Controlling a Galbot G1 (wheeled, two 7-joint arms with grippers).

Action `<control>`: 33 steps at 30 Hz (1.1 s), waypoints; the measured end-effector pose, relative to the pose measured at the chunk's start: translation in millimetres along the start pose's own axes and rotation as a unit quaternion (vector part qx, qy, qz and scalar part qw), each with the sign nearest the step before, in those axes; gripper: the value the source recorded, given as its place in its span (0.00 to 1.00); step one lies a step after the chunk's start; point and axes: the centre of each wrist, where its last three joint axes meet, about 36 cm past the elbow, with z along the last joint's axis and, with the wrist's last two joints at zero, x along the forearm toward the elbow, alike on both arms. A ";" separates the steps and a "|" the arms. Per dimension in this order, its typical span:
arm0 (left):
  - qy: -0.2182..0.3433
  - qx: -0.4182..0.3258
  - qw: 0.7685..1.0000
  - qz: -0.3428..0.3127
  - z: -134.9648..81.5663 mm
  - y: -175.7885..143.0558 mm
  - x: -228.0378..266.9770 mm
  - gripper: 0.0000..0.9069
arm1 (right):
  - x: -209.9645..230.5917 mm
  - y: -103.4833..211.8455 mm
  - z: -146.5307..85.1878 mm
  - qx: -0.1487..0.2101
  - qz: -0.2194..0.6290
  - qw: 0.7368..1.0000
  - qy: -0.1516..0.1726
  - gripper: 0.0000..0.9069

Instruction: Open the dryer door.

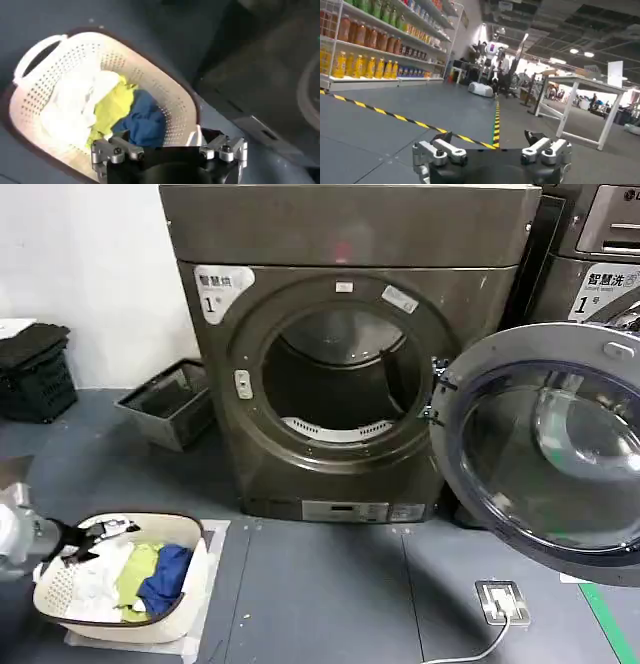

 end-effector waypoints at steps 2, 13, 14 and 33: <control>0.000 0.020 1.000 -0.003 -7.4 11.5 -2.0 1.00 | -0.1 -0.2 0.5 -0.001 0.000 1.000 0.000 1.00; 0.010 0.082 0.996 -0.019 -15.3 51.7 -14.8 1.00 | -0.5 2.2 0.1 -0.010 0.000 1.000 0.000 1.00; 0.010 0.085 0.996 -0.020 -16.0 53.4 -14.9 1.00 | -1.1 1.8 0.0 -0.010 0.001 1.000 -0.001 1.00; 0.020 0.098 0.994 -0.034 -9.5 67.2 -24.4 1.00 | -1.9 -0.8 4.6 -0.010 0.003 1.000 -0.005 1.00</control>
